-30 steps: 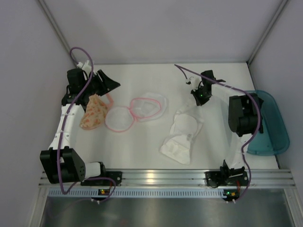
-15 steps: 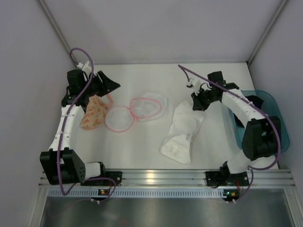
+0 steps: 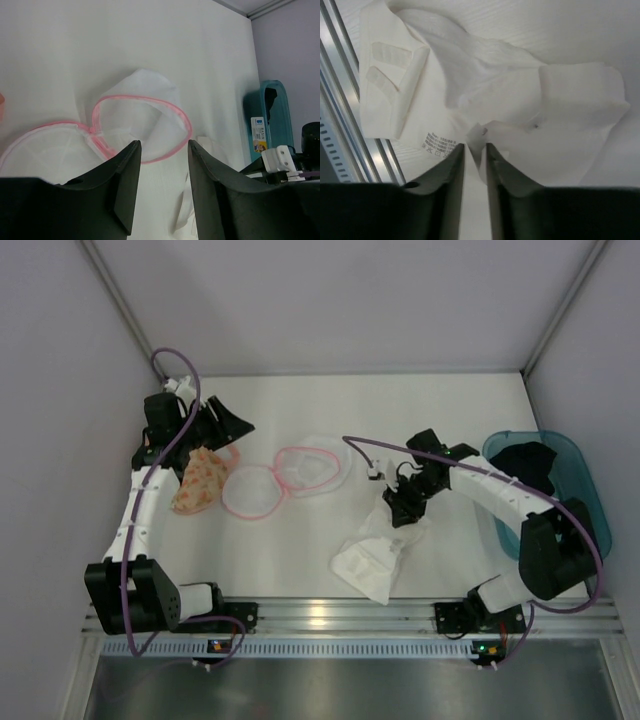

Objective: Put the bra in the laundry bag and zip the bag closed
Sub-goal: Adjust the bra at the center of the board.

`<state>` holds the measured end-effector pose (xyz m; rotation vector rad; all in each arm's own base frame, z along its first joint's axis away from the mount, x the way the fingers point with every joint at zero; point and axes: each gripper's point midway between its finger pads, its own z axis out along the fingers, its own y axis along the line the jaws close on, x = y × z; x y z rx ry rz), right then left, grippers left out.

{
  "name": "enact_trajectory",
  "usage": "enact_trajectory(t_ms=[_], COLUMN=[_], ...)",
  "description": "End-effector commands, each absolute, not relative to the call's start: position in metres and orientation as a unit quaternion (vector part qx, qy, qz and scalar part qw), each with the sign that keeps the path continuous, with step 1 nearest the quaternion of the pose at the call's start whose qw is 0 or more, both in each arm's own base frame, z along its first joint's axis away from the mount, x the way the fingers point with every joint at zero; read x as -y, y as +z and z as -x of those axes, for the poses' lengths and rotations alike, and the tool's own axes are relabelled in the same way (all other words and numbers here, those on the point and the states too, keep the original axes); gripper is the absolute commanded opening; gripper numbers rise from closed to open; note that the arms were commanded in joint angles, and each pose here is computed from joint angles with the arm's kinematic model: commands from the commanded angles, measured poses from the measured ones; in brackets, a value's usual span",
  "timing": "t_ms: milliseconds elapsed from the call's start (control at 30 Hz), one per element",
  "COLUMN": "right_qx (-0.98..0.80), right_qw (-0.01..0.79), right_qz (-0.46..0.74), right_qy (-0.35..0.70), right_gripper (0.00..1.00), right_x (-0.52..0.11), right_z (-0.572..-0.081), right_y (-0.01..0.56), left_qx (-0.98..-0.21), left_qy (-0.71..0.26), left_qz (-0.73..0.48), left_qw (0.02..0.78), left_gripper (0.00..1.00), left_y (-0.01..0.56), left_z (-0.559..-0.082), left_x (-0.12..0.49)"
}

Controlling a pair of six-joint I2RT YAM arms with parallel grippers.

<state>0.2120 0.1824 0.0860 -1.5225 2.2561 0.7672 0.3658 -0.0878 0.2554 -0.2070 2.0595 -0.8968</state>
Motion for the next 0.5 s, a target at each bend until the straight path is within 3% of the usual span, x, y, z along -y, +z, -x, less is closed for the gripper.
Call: enact_trajectory(t_ms=[0,33,67,167,333,467], right_qx=[-0.770,-0.768,-0.771,-0.775,-0.805,-0.839], right_qw=[0.137,0.132,0.124,0.133,0.169,0.158], right_qz=[0.552,0.552,0.549,0.537,0.448,0.367], right_qy=[0.290,0.296,0.297,0.306,0.350,0.368], right_gripper=[0.23,0.39,0.46,0.55,0.56,0.53], right_x=[-0.191,-0.193,-0.192,-0.193,-0.176,-0.145], right_z=[-0.192,-0.190,-0.190,-0.203,-0.248,-0.273], right_y=[0.089,0.089,0.092,0.106,0.131,0.118], left_qx=[-0.809,-0.808,-0.808,-0.808,-0.807,-0.808], left_qy=[-0.352,-0.350,-0.350,-0.350,-0.350,-0.351], left_qz=[0.063,0.064,0.062,0.057,0.051,0.050], left_qw=[0.467,0.469,0.469,0.471,0.472,0.470], left_gripper=[0.48,0.48,0.48,0.48,0.49,0.49], left_y=[0.273,0.274,0.274,0.275,0.275,0.273], left_z=[-0.367,-0.367,-0.367,-0.366,-0.362,-0.362], left_x=[0.084,0.083,0.084,0.084,0.085,0.086])
